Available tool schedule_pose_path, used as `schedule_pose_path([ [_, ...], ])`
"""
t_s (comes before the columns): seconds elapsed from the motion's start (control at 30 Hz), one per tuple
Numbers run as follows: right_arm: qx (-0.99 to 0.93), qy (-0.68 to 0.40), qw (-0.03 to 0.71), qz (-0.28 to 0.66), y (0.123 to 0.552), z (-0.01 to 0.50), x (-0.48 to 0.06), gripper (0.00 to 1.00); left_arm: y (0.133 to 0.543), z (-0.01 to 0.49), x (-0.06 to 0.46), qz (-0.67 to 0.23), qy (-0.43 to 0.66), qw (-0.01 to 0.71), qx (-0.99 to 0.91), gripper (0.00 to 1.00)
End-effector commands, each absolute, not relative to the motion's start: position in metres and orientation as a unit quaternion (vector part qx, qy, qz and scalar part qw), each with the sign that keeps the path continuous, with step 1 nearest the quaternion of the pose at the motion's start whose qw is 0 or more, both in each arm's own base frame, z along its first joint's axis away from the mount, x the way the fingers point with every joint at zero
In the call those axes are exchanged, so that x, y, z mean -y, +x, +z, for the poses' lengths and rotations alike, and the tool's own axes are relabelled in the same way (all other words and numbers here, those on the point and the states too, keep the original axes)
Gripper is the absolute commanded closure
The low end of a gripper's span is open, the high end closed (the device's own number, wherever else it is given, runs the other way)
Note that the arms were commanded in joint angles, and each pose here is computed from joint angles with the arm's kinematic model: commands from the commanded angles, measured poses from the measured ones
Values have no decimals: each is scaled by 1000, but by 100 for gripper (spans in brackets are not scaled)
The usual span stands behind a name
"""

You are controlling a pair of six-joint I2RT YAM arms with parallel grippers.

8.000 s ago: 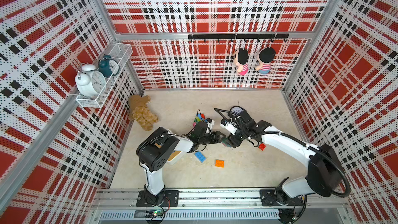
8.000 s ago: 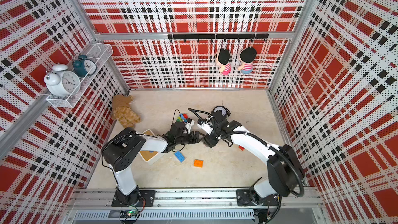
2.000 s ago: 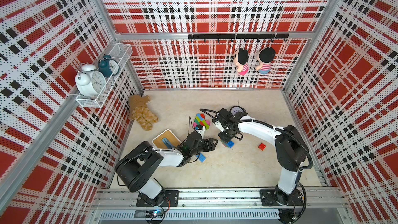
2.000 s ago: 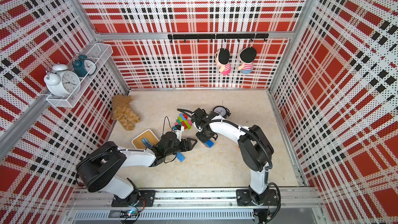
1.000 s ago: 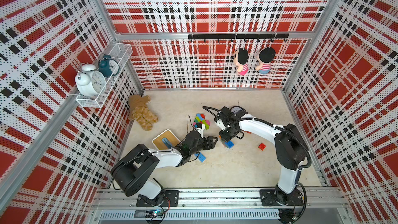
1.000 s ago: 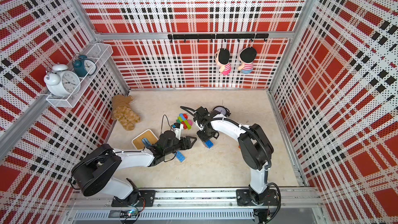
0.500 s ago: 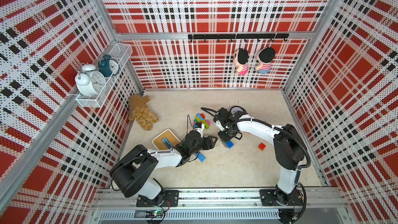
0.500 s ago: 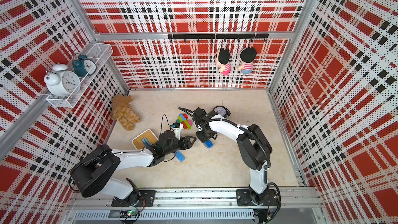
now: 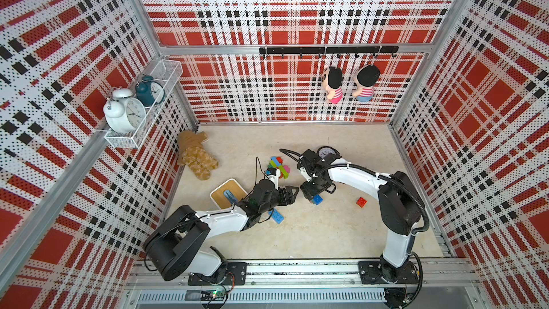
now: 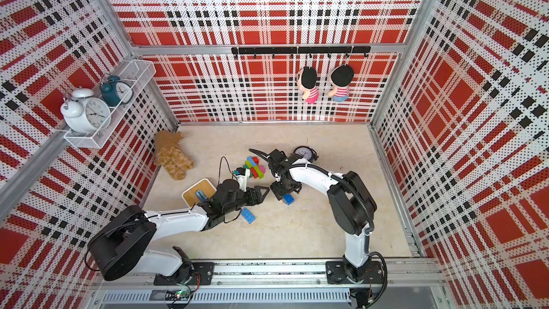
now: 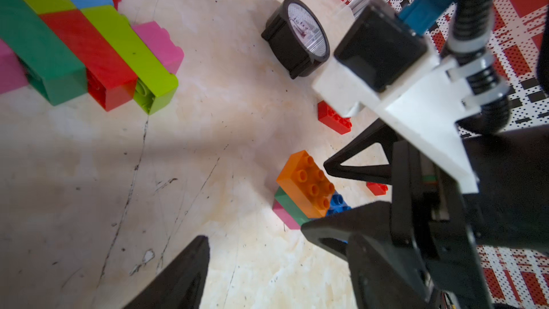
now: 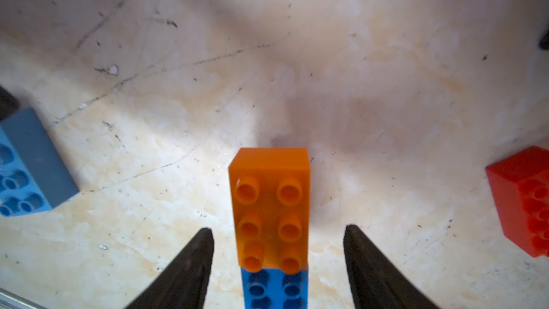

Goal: Assemble a heart with building blocks
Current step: Assemble the building block at the center of the board, then pick up the building block from the center of the board.

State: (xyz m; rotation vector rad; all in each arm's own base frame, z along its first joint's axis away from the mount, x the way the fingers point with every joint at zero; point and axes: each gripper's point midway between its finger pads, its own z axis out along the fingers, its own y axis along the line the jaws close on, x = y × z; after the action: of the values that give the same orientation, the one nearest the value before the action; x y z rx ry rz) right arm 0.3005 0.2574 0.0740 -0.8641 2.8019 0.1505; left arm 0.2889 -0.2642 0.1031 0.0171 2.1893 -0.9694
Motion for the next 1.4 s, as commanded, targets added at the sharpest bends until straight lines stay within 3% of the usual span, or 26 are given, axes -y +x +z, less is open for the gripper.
schedule_pose_path([
  [0.0, -940, -277, 177, 95, 313, 119, -262, 28, 299, 118, 262, -367, 12, 386, -846, 23],
  [0.4, -957, -188, 211, 69, 359, 117, -130, 39, 334, 135, 321, -331, 119, 398, -847, 22],
  [0.77, -945, -239, 186, 123, 401, 84, -138, 36, 342, 141, 389, -359, 180, 385, -831, 23],
  [1.37, -952, -265, 124, 85, 405, 41, -126, 32, 335, 136, 391, -356, 175, 381, -835, 24],
])
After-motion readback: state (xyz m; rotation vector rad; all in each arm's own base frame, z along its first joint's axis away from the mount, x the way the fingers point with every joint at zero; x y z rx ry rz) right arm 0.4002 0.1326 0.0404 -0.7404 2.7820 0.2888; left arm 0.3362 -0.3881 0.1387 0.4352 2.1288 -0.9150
